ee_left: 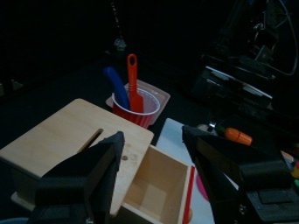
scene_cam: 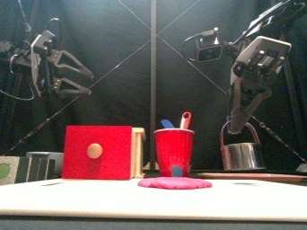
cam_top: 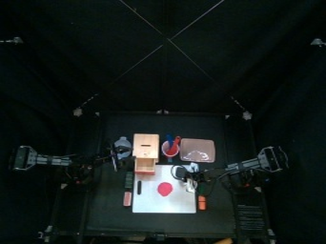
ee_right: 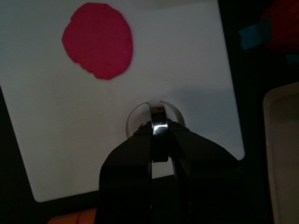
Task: Get the cutter from the drawer then cut the dough then place the extra dough in the bowl
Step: Shut the drawer
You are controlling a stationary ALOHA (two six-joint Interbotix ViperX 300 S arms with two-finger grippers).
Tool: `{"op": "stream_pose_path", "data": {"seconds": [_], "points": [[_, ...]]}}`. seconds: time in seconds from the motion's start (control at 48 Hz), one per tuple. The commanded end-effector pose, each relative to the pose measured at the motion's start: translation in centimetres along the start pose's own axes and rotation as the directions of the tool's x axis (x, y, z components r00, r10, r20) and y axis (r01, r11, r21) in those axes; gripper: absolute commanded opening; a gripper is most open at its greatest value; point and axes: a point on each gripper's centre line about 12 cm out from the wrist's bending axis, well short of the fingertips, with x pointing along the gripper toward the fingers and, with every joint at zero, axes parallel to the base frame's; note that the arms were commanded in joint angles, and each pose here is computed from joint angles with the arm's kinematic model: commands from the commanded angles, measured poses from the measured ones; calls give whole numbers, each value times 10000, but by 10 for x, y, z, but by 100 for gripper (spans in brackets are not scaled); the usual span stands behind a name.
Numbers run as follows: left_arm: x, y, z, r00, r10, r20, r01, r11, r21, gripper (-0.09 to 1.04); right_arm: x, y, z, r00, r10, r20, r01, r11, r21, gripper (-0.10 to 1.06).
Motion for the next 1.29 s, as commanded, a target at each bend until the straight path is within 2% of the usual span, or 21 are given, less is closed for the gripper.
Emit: {"op": "stream_pose_path", "data": {"seconds": [0.021,0.229,0.479,0.646,0.729,0.833,0.958,1.042,1.167,1.292], "points": [[4,-2,11,9994,22,334,-20,10000,-53,90,-2,1,1,9995,182,246,-184,9998,86,47],[4,0,11,9993,106,346,-104,9999,-45,90,7,2,-3,9996,283,33,-284,9991,309,53],[6,5,7,9994,313,127,-313,9995,-28,90,4,3,1,9993,364,118,-369,9982,477,72],[10,7,8,9991,418,1,-418,9991,81,90,-7,7,21,9959,502,752,-537,9976,441,74],[15,9,14,9989,476,50,-478,9982,370,90,-16,9,47,9864,511,1563,-538,9985,126,74],[26,14,25,9979,645,19,-645,9953,718,89,-23,11,75,9652,531,2560,-417,9979,-498,74],[43,32,42,9880,1494,-380,-1471,9874,585,89,-15,21,100,9322,932,3499,-515,9906,-1265,74],[55,47,52,9730,2072,-1016,-2034,9780,460,89,-5,27,110,9178,1174,3794,-603,9854,-1590,73],[74,63,66,9414,2546,-2212,-2398,9665,920,89,14,33,117,9101,1435,3888,-793,9811,-1764,66],[92,72,73,9077,2782,-3143,-2218,9536,2035,84,25,37,121,9069,1594,3900,-934,9787,-1828,55]]}}
